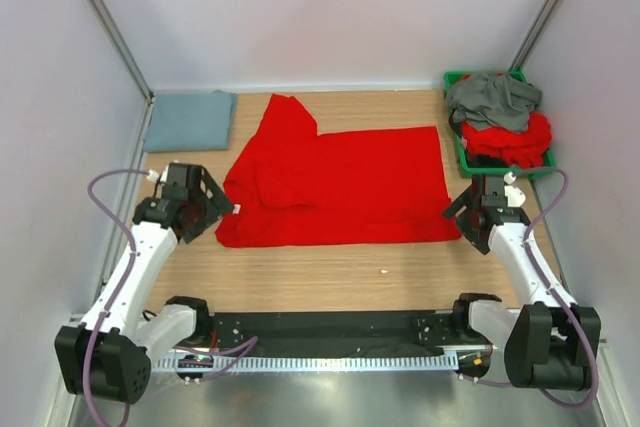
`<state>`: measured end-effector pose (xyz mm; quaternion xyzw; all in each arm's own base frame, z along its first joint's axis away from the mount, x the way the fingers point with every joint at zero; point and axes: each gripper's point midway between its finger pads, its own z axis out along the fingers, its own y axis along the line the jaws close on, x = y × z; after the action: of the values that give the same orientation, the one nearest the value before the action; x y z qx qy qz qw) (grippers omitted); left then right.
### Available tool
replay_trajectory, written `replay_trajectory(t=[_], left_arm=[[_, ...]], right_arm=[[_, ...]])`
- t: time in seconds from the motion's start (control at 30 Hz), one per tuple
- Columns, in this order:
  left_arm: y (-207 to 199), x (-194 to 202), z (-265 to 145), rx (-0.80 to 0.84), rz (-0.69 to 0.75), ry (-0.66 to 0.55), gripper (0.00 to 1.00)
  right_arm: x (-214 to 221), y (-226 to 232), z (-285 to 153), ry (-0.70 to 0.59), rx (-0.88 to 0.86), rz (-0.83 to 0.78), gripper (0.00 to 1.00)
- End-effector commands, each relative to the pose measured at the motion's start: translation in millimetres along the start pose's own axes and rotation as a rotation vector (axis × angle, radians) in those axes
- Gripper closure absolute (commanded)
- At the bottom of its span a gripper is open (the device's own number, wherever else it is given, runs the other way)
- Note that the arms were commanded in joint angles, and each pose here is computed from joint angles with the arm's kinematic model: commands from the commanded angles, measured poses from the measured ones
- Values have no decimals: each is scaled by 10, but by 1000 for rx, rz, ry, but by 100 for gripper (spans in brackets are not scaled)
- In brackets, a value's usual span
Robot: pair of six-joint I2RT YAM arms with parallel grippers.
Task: Fold and stack the t-shirts
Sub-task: Fold the tshirt
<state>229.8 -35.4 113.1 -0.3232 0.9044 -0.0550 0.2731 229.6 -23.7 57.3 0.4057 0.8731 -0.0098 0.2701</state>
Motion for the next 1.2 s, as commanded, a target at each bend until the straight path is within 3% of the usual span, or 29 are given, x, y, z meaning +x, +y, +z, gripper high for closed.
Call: replay_trajectory(t=[0.0, 0.1, 0.2, 0.27, 0.37, 0.4, 0.43, 0.53, 0.57, 0.6, 0.67, 0.83, 1.17], left_arm=[[-248, -307, -348, 79, 139, -36, 11], [-228, -399, -455, 62, 246, -42, 11], [-302, -303, -499, 141, 284, -19, 10], [-321, -219, -493, 191, 313, -10, 10], [-343, -149, -488, 226, 284, -7, 10], [-369, -158, -486, 241, 280, -16, 11], [-383, -122, -485, 257, 281, -5, 11], [-418, -175, -550, 285, 290, -41, 13], [-379, -211, -543, 261, 281, -62, 13], [-367, -229, -578, 263, 268, -81, 13], [-366, -245, -613, 271, 259, -102, 13], [-372, -267, -705, 299, 247, -139, 14], [-377, -287, -806, 329, 239, -175, 15]], right_arm=[[-317, 180, -289, -80, -61, -2, 11], [-453, 520, -518, -104, -205, -4, 14], [-345, 1215, -755, -107, -375, -171, 18], [146, 1763, -1006, -87, -470, -431, 18], [666, 2437, -1194, -67, -512, -655, 19], [713, 2734, -1399, -92, -582, -700, 20], [964, 2880, -1211, -50, -560, -762, 20], [1326, 3429, -1457, -41, -674, -858, 22], [1580, 3522, -1234, -7, -639, -919, 24], [1650, 3714, -1423, -25, -671, -941, 24], [1871, 3974, -1301, -31, -651, -994, 25], [2398, 4162, -1161, -3, -642, -1095, 26], [2533, 4232, -1019, -30, -624, -1117, 26]])
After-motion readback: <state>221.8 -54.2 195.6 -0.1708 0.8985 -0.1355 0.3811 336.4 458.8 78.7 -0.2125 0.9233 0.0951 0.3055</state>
